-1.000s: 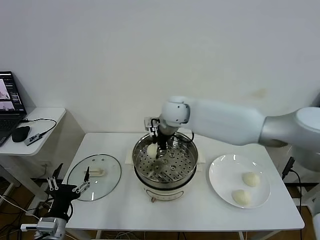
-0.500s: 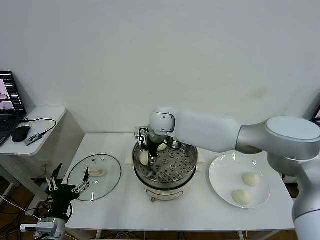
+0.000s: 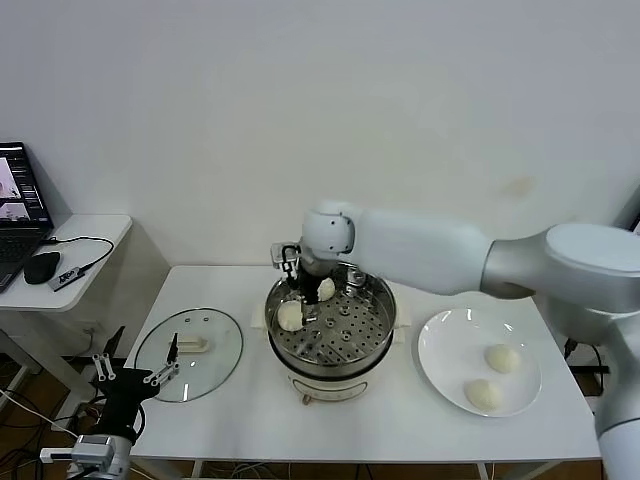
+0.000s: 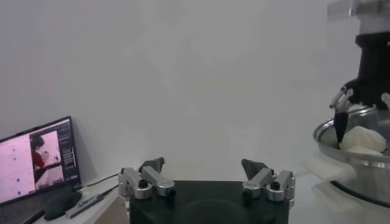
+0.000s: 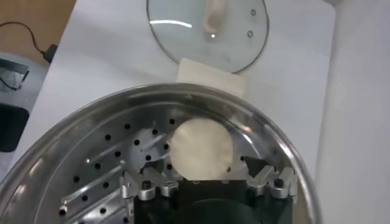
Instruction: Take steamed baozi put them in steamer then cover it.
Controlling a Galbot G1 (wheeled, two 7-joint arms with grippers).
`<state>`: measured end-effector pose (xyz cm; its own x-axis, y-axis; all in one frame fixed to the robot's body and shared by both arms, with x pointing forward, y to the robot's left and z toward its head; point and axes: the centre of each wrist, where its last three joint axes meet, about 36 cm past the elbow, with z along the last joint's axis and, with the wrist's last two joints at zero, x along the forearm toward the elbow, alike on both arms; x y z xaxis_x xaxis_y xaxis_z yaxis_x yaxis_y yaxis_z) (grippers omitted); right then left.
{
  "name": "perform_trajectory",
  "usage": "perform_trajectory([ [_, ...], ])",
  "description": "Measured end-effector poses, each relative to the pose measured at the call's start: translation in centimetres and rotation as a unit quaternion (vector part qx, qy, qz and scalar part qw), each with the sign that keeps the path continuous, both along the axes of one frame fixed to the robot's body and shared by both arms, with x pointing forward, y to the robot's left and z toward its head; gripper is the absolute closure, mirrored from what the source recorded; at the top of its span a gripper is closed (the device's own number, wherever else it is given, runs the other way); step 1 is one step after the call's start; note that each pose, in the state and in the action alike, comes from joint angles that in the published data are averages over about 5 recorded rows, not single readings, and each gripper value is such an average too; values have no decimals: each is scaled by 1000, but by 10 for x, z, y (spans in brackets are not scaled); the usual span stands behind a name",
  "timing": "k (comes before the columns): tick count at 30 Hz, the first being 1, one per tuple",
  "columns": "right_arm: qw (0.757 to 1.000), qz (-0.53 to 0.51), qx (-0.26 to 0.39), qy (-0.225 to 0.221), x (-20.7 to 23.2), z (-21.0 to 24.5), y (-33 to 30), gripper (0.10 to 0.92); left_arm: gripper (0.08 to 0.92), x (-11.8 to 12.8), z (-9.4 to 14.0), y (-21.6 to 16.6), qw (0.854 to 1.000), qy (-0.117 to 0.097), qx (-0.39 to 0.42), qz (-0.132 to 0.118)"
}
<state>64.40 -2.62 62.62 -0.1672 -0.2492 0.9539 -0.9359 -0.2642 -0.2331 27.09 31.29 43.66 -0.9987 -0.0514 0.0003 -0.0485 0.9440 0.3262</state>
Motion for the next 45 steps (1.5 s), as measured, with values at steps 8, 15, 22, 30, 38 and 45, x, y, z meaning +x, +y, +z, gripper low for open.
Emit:
perform_trajectory([
  [8,1000,2,-25,-4,-10,41,-77,200,177,3,-3,-3,1000,2,-4,-6],
  [15,999,-14,-39,-2,-30,46,-169,200,177,2,-5,-7,1000,6,-3,-12],
  [22,998,-39,-45,3,-60,23,-248,200,177,-1,-7,-11,1000,11,-2,-17],
  [30,995,-81,-50,18,-96,-25,-318,200,177,-5,-9,-13,1000,17,3,-19],
  [38,992,-98,-72,46,-123,-73,-347,200,177,-7,-8,-16,1000,17,1,-20],
  [45,989,-102,-88,60,-132,-102,-355,200,177,-7,-8,-13,1000,18,3,-16],
])
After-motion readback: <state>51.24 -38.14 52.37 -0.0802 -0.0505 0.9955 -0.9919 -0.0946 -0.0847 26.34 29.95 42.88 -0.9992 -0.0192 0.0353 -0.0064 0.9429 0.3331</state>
